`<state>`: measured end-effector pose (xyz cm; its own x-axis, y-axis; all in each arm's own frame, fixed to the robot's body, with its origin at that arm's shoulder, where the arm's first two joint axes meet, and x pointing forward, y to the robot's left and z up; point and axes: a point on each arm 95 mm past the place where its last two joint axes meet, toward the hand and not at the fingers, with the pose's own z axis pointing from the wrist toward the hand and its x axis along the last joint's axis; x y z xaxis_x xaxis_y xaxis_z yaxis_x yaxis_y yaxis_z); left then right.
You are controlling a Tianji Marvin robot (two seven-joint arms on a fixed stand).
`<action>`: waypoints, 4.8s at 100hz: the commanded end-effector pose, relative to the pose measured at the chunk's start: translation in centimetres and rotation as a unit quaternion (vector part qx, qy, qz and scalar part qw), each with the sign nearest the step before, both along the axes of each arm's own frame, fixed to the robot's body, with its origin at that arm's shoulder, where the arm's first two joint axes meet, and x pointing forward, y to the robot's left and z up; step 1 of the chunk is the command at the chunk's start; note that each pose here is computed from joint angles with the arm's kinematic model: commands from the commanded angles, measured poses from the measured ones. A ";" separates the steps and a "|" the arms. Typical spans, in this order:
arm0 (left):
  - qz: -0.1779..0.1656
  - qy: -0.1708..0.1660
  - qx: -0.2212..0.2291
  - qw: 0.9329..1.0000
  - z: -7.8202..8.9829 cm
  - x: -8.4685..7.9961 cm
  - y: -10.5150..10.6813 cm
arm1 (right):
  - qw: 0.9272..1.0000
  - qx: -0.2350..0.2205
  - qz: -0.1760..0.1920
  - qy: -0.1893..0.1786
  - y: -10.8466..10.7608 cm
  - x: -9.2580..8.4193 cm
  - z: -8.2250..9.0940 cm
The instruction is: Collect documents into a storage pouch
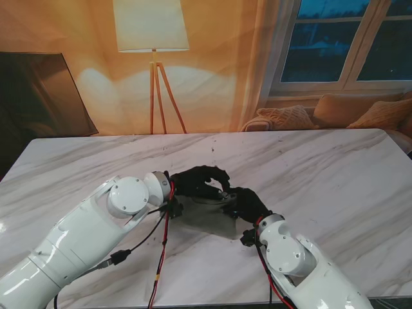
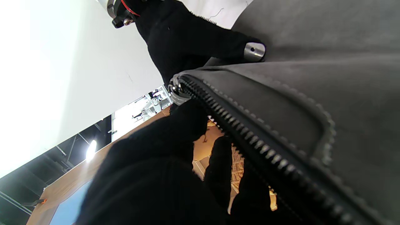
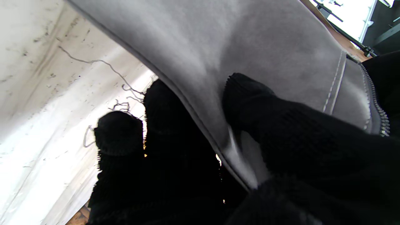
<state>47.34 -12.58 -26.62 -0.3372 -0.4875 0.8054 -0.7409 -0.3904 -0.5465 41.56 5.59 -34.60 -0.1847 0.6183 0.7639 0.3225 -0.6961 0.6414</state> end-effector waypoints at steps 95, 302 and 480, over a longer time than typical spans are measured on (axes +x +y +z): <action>-0.007 -0.034 -0.007 0.999 0.1 -0.3 0.5 | 1.000 -0.008 -0.018 -0.007 -0.7 0.2 -0.1; 0.011 -0.127 0.043 0.991 1.8 0.5 2.1 | 0.999 0.027 -0.033 0.023 -1.8 -0.3 -0.4; -0.023 -0.176 0.075 0.981 2.1 1.8 1.8 | 0.999 0.033 -0.002 0.000 -2.3 0.0 -0.3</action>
<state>48.90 -11.34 -24.97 -0.5995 -0.5623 0.5696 -0.5235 -0.2629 -0.8104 41.79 3.53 -34.31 -0.1888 0.5619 0.8054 0.3026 -0.7470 0.5920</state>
